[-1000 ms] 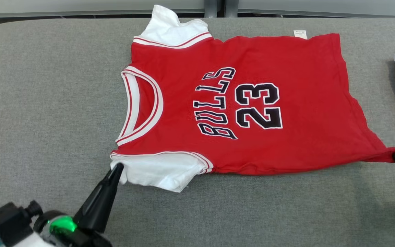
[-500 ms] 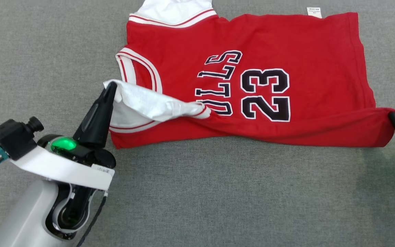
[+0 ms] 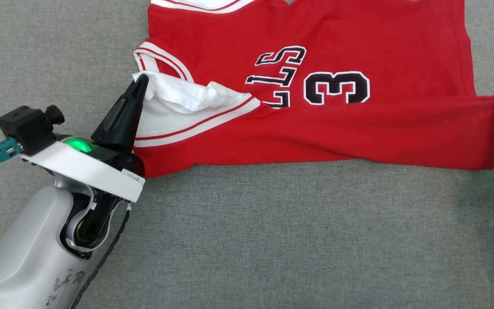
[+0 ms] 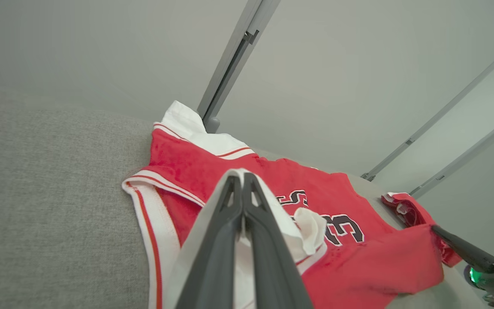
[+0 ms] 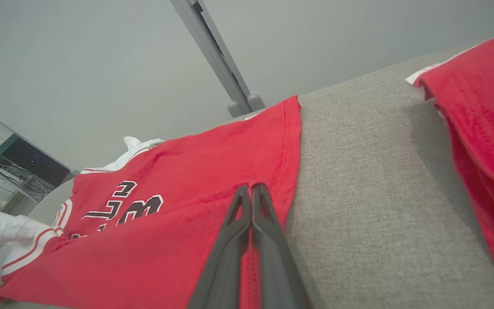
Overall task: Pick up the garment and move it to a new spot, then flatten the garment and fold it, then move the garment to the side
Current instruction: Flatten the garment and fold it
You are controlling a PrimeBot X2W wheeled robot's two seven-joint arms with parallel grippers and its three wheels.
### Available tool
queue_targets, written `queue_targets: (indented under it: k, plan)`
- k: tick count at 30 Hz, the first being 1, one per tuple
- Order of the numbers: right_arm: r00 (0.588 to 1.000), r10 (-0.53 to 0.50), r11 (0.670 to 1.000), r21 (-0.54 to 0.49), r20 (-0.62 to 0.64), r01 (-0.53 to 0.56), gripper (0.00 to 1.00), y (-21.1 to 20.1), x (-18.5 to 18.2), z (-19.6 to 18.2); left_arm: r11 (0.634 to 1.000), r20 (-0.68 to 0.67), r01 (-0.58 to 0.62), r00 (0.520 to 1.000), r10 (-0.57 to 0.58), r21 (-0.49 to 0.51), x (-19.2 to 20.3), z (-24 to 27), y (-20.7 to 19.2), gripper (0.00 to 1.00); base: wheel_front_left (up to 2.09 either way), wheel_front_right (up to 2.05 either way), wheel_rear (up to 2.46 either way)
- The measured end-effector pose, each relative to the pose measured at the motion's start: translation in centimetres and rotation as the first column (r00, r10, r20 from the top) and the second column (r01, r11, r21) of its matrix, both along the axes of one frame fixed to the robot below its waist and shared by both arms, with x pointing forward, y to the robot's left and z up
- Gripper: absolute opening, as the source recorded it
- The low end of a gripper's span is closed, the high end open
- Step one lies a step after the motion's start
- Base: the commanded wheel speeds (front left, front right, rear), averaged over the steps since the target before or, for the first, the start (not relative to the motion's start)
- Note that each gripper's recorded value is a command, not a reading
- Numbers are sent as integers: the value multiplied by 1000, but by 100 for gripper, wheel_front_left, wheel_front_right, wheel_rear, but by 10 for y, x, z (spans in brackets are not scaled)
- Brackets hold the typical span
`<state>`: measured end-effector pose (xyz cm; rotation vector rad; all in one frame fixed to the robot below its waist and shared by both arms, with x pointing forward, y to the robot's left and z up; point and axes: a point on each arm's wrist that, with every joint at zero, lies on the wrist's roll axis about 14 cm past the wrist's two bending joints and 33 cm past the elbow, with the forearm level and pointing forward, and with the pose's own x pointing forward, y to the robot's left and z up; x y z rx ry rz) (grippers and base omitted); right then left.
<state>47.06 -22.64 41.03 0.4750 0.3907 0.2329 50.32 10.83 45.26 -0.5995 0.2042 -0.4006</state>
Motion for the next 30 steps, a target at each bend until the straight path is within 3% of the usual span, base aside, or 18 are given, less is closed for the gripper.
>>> queue_targets:
  k: [4,5,6,7,8,16,24,30]
  plan:
    - [1000,14,1000,-25,21,-14,0,3,10,0,1000,-23,15,1000,-15,24,1,-10,-2,0,0,0,0]
    - [1000,20,999,-31,20,-19,0,4,11,-2,999,-26,16,1000,-15,32,2,-11,-2,8,0,0,0]
    - [1000,19,999,-35,21,-18,27,5,13,-3,999,-27,15,1000,-14,36,2,-12,-1,40,0,0,0]
    - [1000,22,999,-36,19,-21,58,6,13,-4,999,-30,10,1000,-9,37,3,-13,0,87,0,0,0]
    - [1000,24,999,-39,19,-23,100,7,14,-5,999,-32,5,999,-4,39,2,-14,1,100,0,0,0]
    - [998,-6,998,-58,57,10,100,-1,7,6,994,25,-106,994,105,38,-11,-1,20,100,0,0,0]
    - [990,-62,996,-56,129,69,100,-13,-19,29,985,-195,-165,966,171,50,-81,-46,27,100,0,0,0]
    - [989,-80,997,-6,126,81,100,-4,-29,27,978,-287,-206,938,192,-20,-85,-58,25,100,0,0,0]
